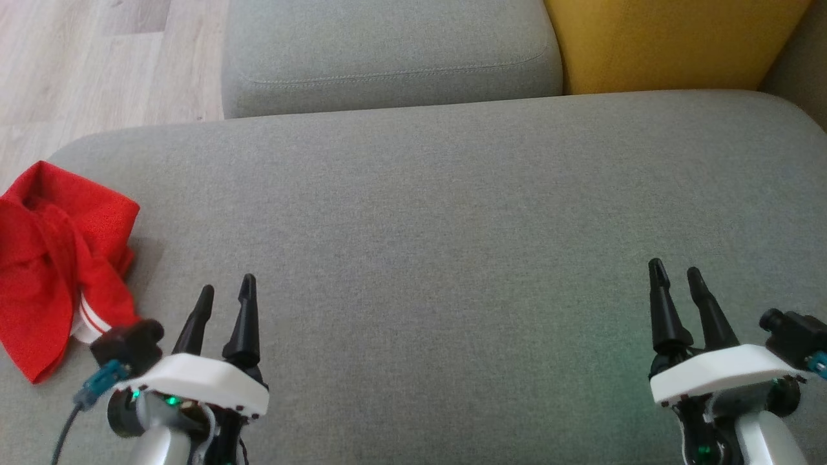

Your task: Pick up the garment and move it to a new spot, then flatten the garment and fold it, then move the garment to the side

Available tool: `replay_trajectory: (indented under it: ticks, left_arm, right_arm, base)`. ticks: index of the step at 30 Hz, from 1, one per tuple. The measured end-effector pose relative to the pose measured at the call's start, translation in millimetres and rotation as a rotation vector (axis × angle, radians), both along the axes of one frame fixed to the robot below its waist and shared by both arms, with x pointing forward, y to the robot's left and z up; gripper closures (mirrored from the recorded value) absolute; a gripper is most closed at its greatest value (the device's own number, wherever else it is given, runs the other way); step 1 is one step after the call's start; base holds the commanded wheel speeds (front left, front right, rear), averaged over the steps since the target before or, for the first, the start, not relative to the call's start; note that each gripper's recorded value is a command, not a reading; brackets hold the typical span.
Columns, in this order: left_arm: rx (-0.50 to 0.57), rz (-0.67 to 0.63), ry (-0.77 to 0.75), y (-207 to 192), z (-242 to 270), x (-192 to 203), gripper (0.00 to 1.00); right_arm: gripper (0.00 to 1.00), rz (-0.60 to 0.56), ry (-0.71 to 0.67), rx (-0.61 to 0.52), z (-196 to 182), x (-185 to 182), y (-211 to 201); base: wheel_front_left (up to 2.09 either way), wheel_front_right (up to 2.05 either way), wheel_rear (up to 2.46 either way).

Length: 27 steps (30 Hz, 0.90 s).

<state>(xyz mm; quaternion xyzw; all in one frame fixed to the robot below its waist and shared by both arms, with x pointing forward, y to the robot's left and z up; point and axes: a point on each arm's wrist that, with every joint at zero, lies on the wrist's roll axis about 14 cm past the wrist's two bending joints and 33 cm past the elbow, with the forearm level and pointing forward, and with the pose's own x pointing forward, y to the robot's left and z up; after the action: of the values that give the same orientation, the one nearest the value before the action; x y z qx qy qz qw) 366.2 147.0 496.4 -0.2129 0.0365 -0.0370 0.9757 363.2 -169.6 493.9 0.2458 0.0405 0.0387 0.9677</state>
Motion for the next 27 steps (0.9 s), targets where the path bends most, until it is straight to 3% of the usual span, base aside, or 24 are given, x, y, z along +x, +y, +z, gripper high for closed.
replay_trajectory:
  ticks: [17,27]
  left_arm:
    - [0.244,-0.018,-0.056,-5.0,0.7,-3.1,0.00]
    - [0.324,-0.033,-0.082,-9.1,-0.5,-5.2,0.00]
  right_arm:
    - [0.00,0.028,-0.022,-0.229,-1.6,-2.7,3.0]
    - [0.00,0.044,-0.025,-0.315,-6.4,-6.8,6.4]
  base:
    - [0.00,0.00,0.00]
    - [0.00,0.00,0.00]
